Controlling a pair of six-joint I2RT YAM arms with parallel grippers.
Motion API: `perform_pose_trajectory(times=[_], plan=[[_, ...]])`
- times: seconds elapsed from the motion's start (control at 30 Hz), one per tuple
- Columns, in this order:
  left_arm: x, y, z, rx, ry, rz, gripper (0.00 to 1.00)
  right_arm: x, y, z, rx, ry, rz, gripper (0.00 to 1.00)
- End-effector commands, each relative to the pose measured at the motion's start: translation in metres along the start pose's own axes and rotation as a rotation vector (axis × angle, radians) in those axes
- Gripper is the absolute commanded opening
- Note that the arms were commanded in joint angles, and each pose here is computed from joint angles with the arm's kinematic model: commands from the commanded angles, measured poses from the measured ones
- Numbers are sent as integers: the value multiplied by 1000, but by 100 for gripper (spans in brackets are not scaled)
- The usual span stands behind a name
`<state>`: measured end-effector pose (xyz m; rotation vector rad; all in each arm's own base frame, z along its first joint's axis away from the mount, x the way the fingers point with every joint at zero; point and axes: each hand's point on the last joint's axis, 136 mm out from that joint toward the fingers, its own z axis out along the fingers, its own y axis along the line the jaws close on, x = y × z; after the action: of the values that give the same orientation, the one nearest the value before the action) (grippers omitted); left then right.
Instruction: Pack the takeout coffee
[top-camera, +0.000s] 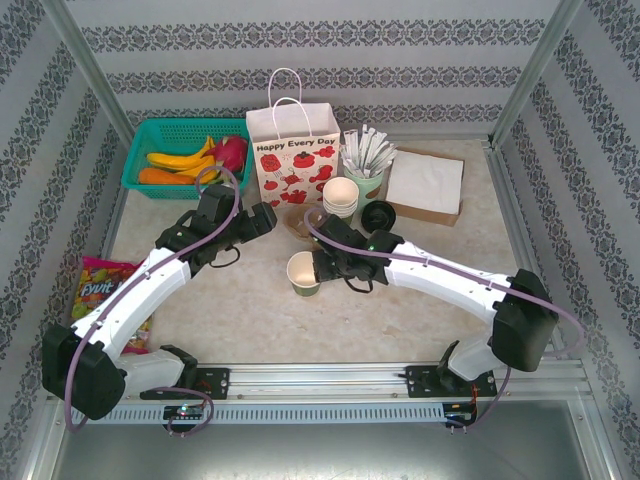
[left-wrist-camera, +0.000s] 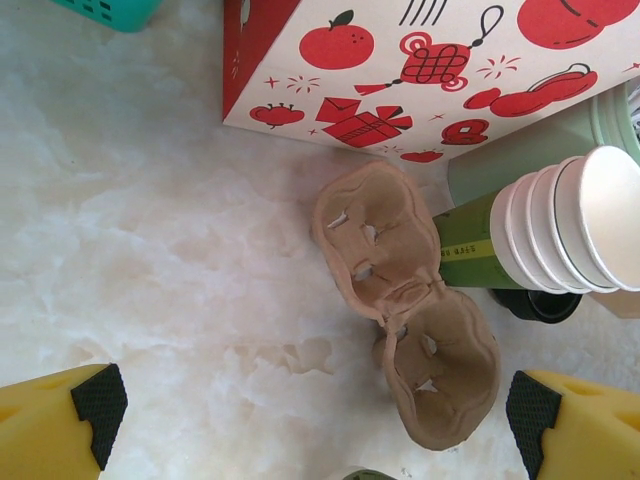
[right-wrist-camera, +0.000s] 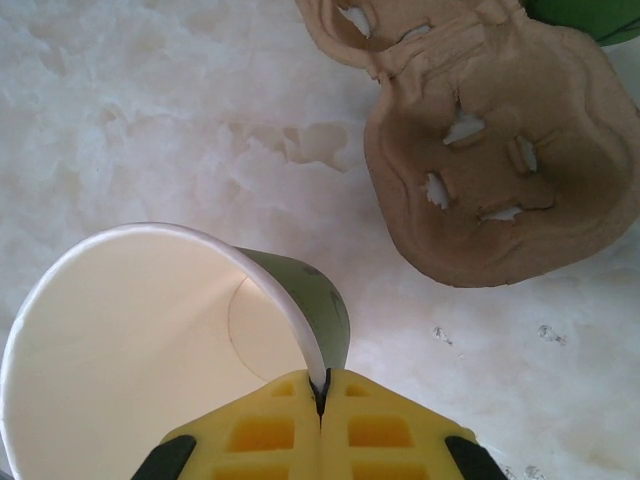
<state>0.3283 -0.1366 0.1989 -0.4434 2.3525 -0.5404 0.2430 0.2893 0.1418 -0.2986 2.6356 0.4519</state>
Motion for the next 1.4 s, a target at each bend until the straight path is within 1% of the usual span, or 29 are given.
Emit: perform_pose_trajectory(times=[0.0, 0.47, 0.5, 0.53, 0.6, 0.7, 0.8, 0.83, 0.87, 0.9, 0.93, 1.0, 1.13, 1.23, 1.3, 1.37], plan=[[1, 2, 0, 2, 20, -12, 99, 5, -3, 8, 15, -3, 29, 0], [11, -3, 10, 19, 82, 2, 100, 20, -14, 22, 60, 46, 32, 0], [11, -3, 11, 21, 86, 3, 100, 20, -15, 22, 64, 46, 33, 2], [12, -3, 11, 22, 89, 3, 100, 20, -16, 21, 64, 43, 33, 4], [13, -4, 12, 25, 92, 3, 99, 19, -13, 19, 48, 43, 25, 13], [13, -5, 12, 29, 95, 4, 100, 11, -10, 10, 28, 23, 13, 22], [13, -7, 13, 37, 101, 11, 100, 1, -14, -3, 17, -7, 23, 35], [13, -8, 12, 42, 102, 13, 100, -3, -19, -6, 19, -17, 36, 37], [13, -9, 13, 45, 105, 16, 100, -7, -23, -13, 15, -31, 50, 45], [13, -10, 13, 50, 107, 17, 100, -13, -31, -20, 19, -51, 62, 56], [14, -10, 13, 54, 110, 20, 100, -17, -37, -25, 22, -68, 72, 61], [15, -12, 13, 65, 114, 20, 100, -25, -61, -36, 48, -93, 107, 82], [21, -14, 18, 87, 132, -33, 100, -28, -122, -41, 128, -85, 216, 81], [38, -17, 26, 90, 169, -103, 100, -33, -162, -45, 187, -94, 261, 80], [52, -20, 29, 73, 195, -111, 100, -37, -184, -45, 186, -90, 286, 79], [63, -22, 31, 40, 205, -85, 100, -42, -195, -39, 137, -87, 288, 79]])
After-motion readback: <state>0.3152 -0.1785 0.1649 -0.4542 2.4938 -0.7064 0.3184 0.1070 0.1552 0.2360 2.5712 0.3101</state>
